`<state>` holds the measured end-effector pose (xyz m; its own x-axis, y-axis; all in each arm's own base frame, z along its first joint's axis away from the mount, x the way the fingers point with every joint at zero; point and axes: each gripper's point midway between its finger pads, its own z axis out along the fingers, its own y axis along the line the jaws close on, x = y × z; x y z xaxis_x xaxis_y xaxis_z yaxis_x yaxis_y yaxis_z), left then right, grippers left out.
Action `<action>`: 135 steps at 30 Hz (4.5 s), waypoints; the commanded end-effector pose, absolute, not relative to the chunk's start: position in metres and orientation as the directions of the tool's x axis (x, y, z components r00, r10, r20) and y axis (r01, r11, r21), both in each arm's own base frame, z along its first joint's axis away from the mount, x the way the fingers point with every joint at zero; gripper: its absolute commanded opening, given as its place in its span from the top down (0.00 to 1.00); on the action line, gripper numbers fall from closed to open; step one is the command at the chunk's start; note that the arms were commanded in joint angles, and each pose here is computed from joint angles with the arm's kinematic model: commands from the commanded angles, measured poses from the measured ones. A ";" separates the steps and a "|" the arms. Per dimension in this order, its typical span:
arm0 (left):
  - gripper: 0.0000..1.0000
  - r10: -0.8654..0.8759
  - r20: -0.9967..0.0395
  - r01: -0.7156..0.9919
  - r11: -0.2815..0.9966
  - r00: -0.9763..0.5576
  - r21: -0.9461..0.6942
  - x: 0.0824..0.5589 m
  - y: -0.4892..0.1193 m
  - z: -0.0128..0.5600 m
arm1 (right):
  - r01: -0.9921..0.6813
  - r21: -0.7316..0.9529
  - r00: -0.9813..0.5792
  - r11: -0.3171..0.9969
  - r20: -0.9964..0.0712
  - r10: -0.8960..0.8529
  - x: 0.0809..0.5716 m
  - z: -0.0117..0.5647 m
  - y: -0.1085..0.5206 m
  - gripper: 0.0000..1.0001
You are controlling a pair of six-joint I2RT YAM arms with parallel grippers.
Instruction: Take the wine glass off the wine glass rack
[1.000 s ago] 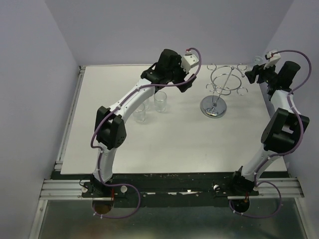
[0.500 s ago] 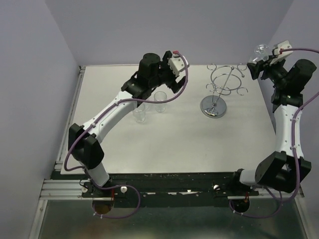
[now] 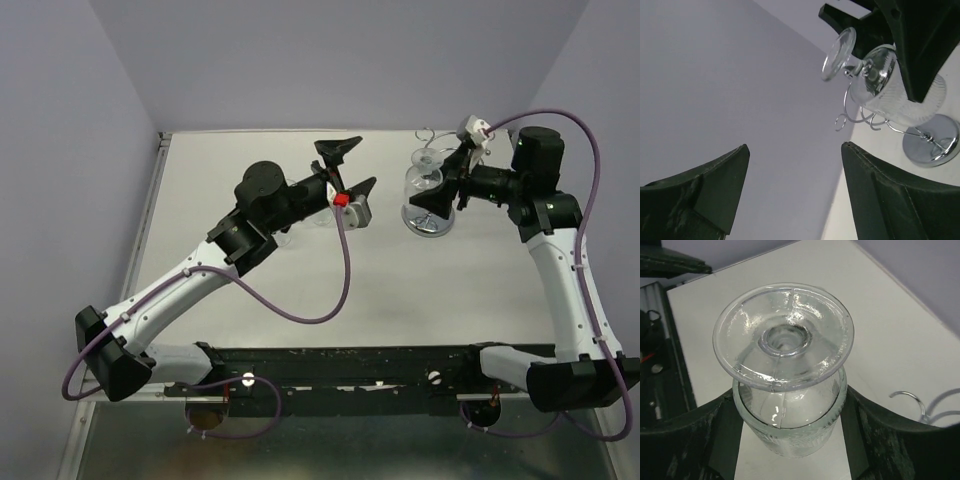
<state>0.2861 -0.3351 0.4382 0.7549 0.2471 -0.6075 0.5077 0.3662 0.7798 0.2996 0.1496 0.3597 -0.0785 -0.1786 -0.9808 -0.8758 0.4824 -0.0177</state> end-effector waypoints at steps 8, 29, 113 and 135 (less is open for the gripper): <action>0.32 0.241 -0.302 0.263 0.183 0.922 0.947 0.231 -0.356 0.430 | -0.964 0.131 -0.178 0.233 -0.966 -0.190 0.223 0.357 0.219 0.99; 0.74 0.382 -0.186 0.165 0.087 0.905 0.982 0.237 -0.366 0.406 | -0.971 0.117 -0.164 0.207 -0.961 -0.225 0.201 0.343 0.224 0.99; 0.09 -0.067 -0.860 0.758 0.440 -0.507 -0.481 0.241 -0.253 0.242 | -0.702 -0.712 0.648 -0.007 -0.636 -0.419 0.201 0.272 0.298 0.69; 0.03 -0.186 -0.934 0.659 0.667 -0.306 -0.348 0.281 -0.169 0.287 | -0.922 -0.304 0.136 0.238 -0.832 -0.538 0.257 0.238 0.296 0.99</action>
<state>0.2693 -0.1929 0.2672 -0.3781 -0.1445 -0.9144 0.6994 0.6026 -0.3844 0.2462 0.2889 0.2198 0.1624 -0.5770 -0.8004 -0.9233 0.1973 -0.3295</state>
